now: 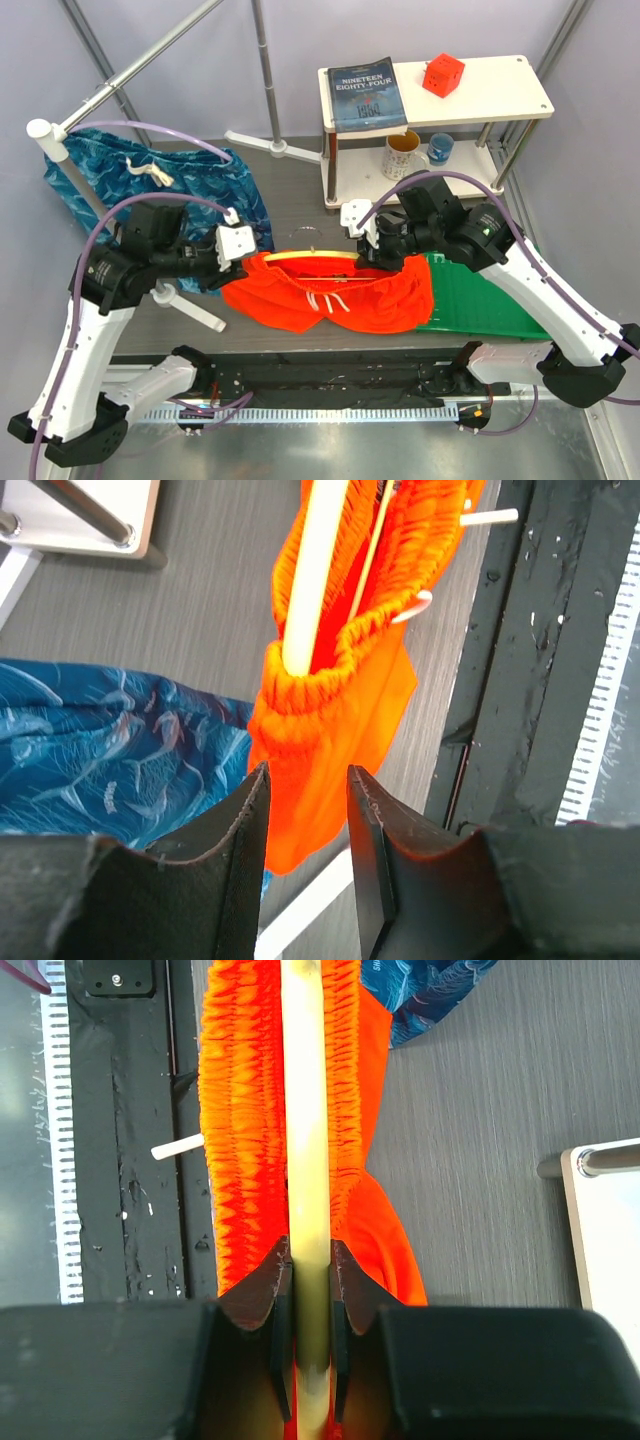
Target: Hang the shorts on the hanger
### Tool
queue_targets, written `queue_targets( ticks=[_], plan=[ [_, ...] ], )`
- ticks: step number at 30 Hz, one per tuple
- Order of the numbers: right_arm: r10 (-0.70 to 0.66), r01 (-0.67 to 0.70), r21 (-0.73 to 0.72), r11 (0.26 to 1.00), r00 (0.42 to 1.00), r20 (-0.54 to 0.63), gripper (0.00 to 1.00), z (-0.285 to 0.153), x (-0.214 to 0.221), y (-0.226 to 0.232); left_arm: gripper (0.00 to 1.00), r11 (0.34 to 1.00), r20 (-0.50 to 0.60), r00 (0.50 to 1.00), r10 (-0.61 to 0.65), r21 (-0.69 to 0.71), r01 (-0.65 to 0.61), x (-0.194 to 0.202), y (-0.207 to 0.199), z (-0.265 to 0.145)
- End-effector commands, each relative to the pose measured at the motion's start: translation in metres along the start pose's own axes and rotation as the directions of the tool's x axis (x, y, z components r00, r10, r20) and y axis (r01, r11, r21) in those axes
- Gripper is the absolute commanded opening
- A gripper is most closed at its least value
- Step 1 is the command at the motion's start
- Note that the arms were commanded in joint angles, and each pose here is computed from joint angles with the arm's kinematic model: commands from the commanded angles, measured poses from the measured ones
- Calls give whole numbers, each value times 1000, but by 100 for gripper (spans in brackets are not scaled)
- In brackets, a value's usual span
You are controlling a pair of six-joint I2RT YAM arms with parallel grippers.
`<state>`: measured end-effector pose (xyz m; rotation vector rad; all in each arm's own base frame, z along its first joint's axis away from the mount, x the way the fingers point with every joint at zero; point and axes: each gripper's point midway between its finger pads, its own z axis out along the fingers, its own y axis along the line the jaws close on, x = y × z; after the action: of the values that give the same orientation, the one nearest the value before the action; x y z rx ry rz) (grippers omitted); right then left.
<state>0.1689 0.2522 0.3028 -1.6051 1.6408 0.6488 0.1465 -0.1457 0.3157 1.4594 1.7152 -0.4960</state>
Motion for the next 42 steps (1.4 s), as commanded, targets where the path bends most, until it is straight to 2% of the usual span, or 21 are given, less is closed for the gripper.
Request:
queue_targets(
  ticks=[1,7,10,11,15,21,28,32,33,34,35,36,37,38,39,40,41,42],
  plan=[
    [-46,43,26,999,992,118,1,-16,-33,-2,37,1000,77,997,11,2,-11,-16,7,9],
    [-54,53,12,999,989,134,1,-19,-38,1,34,1000,68,998,5,23,-6,-14,13,21],
    [-56,55,15,998,990,131,1,-21,-36,2,12,1000,54,999,1,26,-2,-10,13,22],
    [-58,56,17,998,990,127,1,-21,-35,2,0,1000,46,999,3,23,-4,-8,13,22],
    [-60,57,28,998,991,118,1,-22,-31,2,0,1000,-8,1000,24,0,-24,6,12,17],
    [-68,64,35,997,992,109,1,-25,-26,4,0,997,-163,986,34,-55,-44,45,17,6],
    [-84,80,43,996,991,102,1,-32,-22,7,0,998,-197,980,20,-49,-30,51,22,0],
    [-81,75,62,995,991,104,1,-36,-23,6,0,998,-250,968,1,-53,-15,67,25,5],
    [-72,65,69,995,992,103,1,-36,-23,4,1,998,-226,974,-18,-58,5,63,24,7],
    [-60,51,82,995,992,107,1,-36,-25,1,13,995,-167,986,-26,-100,9,49,34,9],
    [-21,12,82,997,993,113,1,-35,-27,0,21,986,-85,990,-114,-134,102,30,34,6],
    [7,-18,92,996,993,117,1,-34,-28,-2,28,985,16,991,-131,-107,132,8,31,7],
    [29,-44,119,992,992,126,1,-33,-31,-9,44,982,134,983,-125,-124,142,-23,39,2],
    [111,-129,129,983,984,139,1,-31,-32,-10,50,976,227,964,-136,-136,170,-44,44,-3],
    [146,-168,140,976,978,152,1,-30,-33,-14,54,939,322,904,-281,-104,329,-64,44,-7],
    [161,-191,155,969,969,186,1,-31,-39,-19,57,932,384,873,-299,-77,353,-79,46,-9],
    [200,-233,166,958,960,196,1,-28,-36,-21,59,936,469,843,-263,-88,341,-102,59,-15],
    [245,-285,173,943,944,221,1,-31,-38,-22,59,918,498,810,-309,-66,391,-110,63,-16]
  ],
)
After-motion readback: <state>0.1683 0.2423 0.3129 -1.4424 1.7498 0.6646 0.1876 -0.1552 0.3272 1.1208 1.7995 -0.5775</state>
